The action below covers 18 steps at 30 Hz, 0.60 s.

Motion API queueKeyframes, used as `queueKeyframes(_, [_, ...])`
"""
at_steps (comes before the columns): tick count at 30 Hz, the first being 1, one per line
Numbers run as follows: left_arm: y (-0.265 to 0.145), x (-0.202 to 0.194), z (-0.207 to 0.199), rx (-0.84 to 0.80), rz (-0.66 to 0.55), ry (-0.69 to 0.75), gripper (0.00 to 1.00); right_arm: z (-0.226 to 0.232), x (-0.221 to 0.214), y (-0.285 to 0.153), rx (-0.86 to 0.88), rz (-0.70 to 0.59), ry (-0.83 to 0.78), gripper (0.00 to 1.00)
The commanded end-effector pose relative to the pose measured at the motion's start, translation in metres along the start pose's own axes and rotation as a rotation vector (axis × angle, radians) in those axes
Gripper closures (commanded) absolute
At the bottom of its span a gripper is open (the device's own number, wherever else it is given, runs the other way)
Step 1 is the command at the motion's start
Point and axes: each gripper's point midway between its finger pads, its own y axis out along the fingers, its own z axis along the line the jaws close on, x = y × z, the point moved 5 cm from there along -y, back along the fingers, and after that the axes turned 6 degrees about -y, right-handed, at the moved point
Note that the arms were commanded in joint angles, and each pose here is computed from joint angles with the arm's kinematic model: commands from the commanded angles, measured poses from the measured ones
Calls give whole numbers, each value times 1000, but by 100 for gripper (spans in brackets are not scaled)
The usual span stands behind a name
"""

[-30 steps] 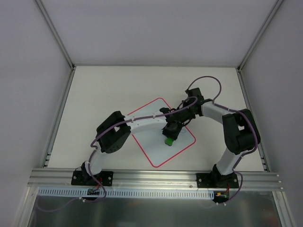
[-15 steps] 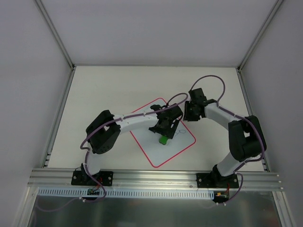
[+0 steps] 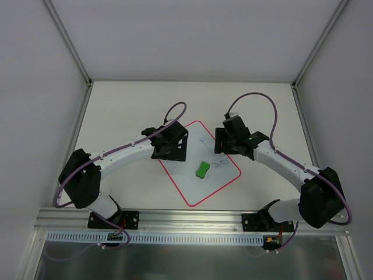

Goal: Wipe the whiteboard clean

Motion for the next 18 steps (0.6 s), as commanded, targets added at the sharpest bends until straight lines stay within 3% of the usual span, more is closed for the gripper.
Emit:
queueKeyframes(1, [6, -12, 32, 27, -13, -142, 12, 14, -21, -4, -64, -1, 29, 30])
queueKeyframes(2, [7, -23, 44, 33, -11, -165, 2, 20, -23, -4, -68, -2, 49, 26])
queueKeyframes(3, [9, -25, 49, 31, -16, -191, 1, 23, -26, -3, -80, -6, 49, 24])
queueKeyframes(11, [29, -42, 74, 26, -50, -347, 1, 76, -44, 15, -97, 35, 8, 27])
queueKeyframes(18, [45, -41, 70, -19, -44, -408, 4, 97, -55, 29, -164, 50, 24, 32])
